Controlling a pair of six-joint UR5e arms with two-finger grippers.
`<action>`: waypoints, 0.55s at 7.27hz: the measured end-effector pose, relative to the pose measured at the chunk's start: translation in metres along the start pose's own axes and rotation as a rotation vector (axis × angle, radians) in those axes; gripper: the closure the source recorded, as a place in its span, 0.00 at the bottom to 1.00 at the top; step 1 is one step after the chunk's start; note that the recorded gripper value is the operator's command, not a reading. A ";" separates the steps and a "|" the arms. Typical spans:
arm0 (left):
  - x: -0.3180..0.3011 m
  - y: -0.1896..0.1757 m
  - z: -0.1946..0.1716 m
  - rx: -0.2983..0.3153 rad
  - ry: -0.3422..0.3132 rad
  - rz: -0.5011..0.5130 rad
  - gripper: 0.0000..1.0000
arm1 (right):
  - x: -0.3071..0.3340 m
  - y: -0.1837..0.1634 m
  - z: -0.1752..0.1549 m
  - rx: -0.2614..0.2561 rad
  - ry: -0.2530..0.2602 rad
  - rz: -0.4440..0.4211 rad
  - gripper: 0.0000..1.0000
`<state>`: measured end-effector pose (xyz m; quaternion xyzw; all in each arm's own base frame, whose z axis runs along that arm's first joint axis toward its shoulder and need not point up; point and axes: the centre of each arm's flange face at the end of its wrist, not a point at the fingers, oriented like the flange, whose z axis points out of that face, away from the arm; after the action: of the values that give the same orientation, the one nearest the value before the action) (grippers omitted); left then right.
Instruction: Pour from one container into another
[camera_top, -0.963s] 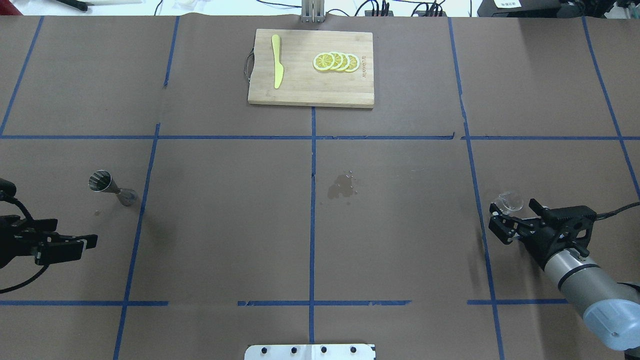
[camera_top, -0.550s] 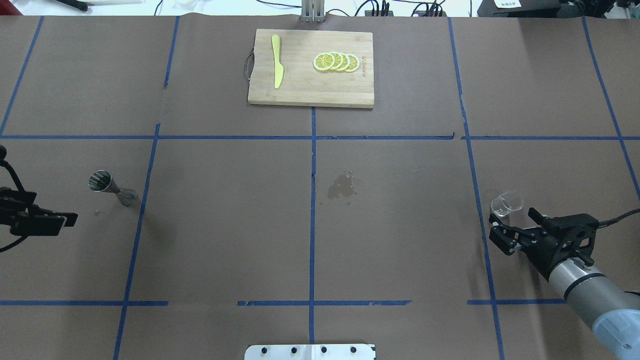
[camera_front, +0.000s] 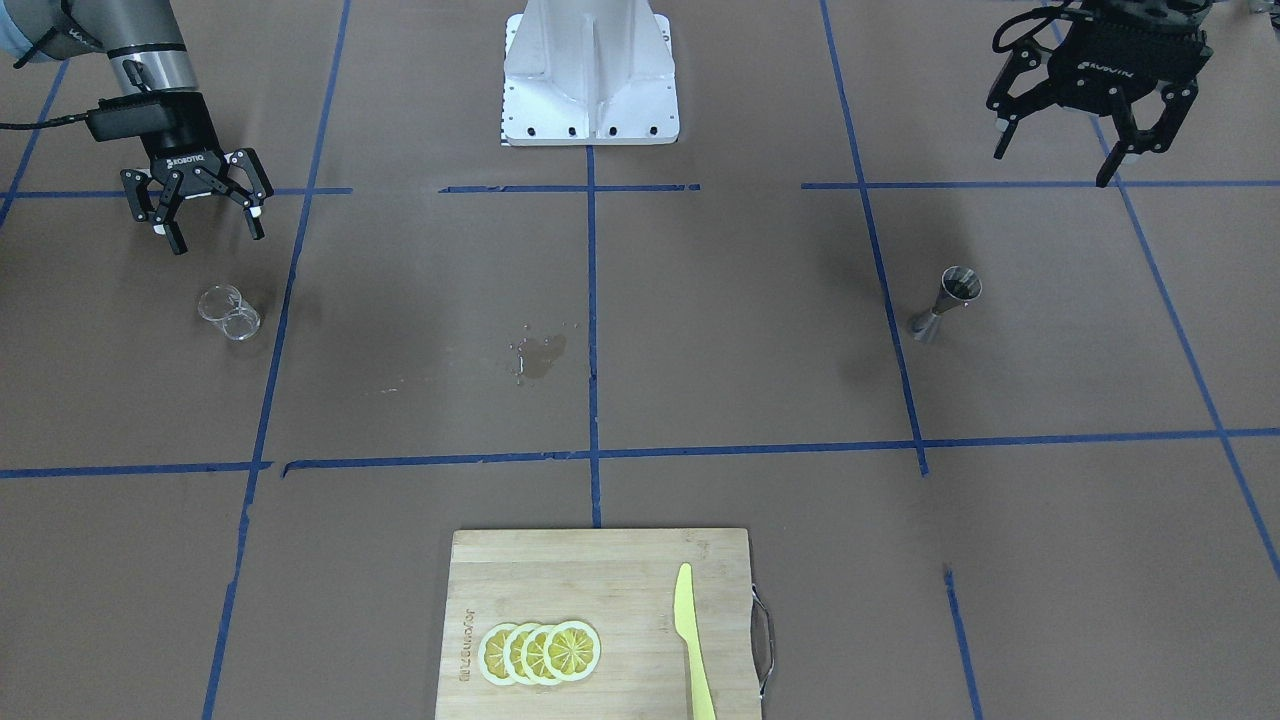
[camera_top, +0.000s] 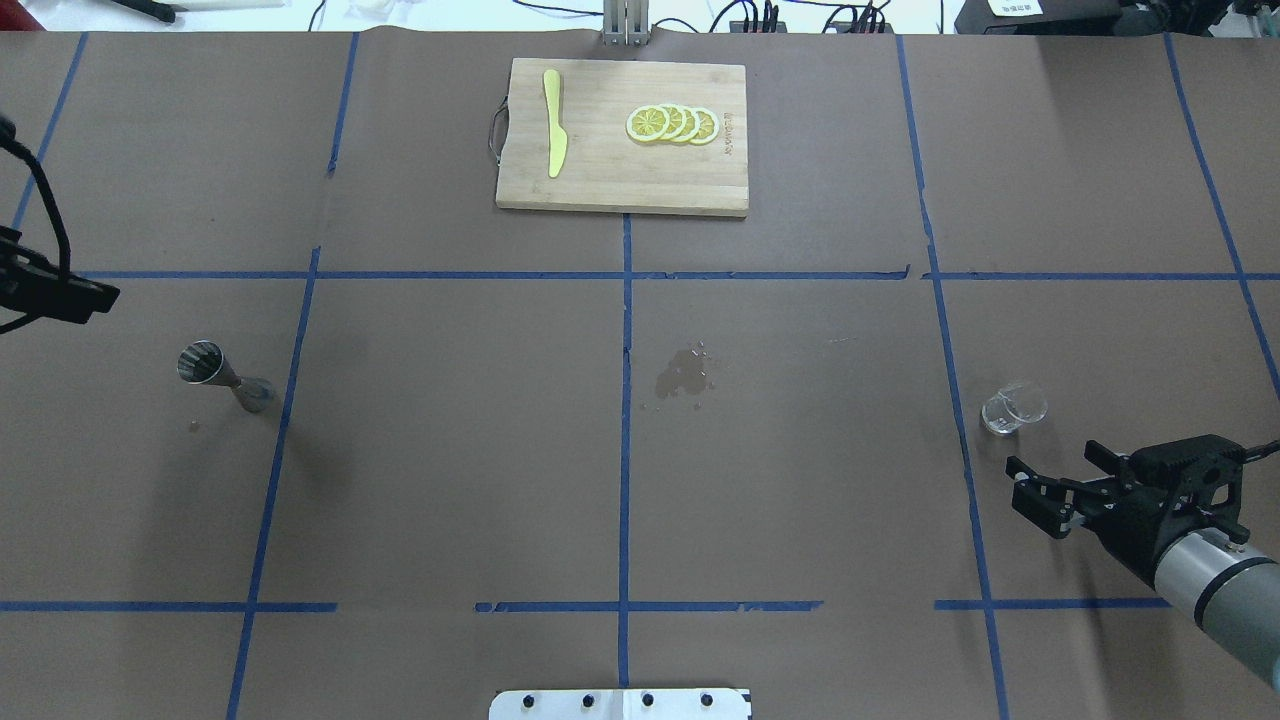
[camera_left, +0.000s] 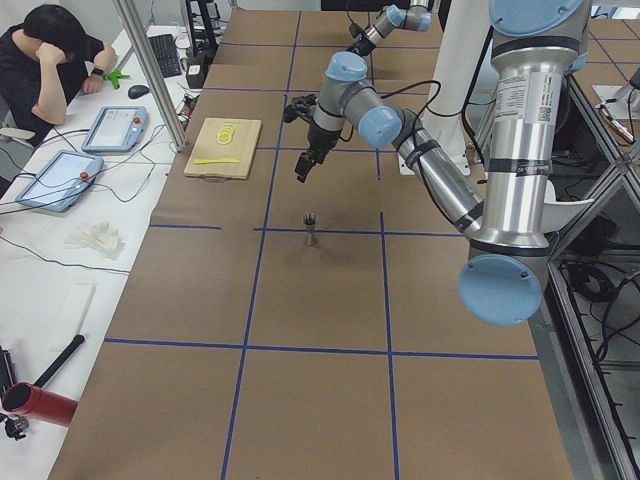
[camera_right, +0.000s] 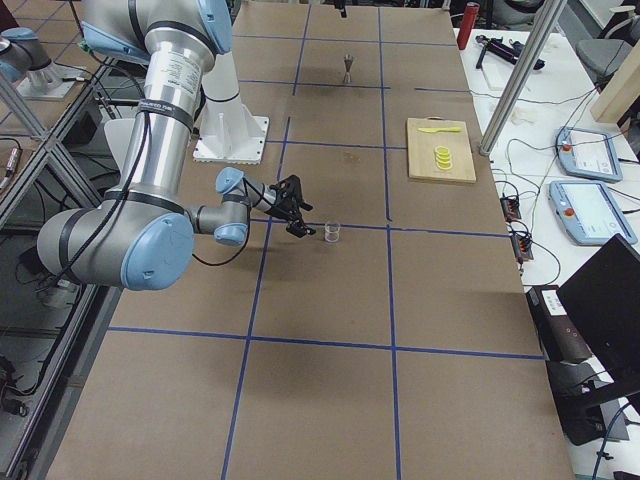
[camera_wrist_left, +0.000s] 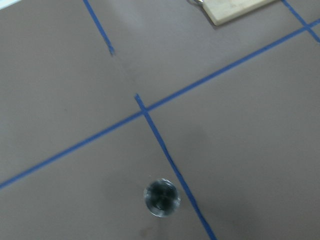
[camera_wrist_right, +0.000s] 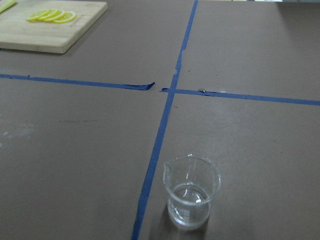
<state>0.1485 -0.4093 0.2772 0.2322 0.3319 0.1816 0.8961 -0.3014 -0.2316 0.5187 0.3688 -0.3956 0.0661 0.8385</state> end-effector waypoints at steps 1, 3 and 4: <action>-0.008 -0.014 -0.006 -0.012 -0.025 0.014 0.00 | 0.000 -0.002 -0.013 -0.073 -0.017 -0.004 0.00; -0.032 -0.028 -0.006 -0.025 -0.063 0.055 0.00 | -0.012 -0.016 -0.052 -0.257 -0.037 -0.022 0.00; -0.045 -0.034 -0.005 -0.030 -0.080 0.074 0.00 | -0.026 -0.028 -0.070 -0.349 -0.031 -0.027 0.00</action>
<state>0.1185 -0.4574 0.2791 0.2380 0.2843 0.2103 0.9046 -0.2650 -0.2004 0.4556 0.2239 -0.4091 -0.0206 0.8844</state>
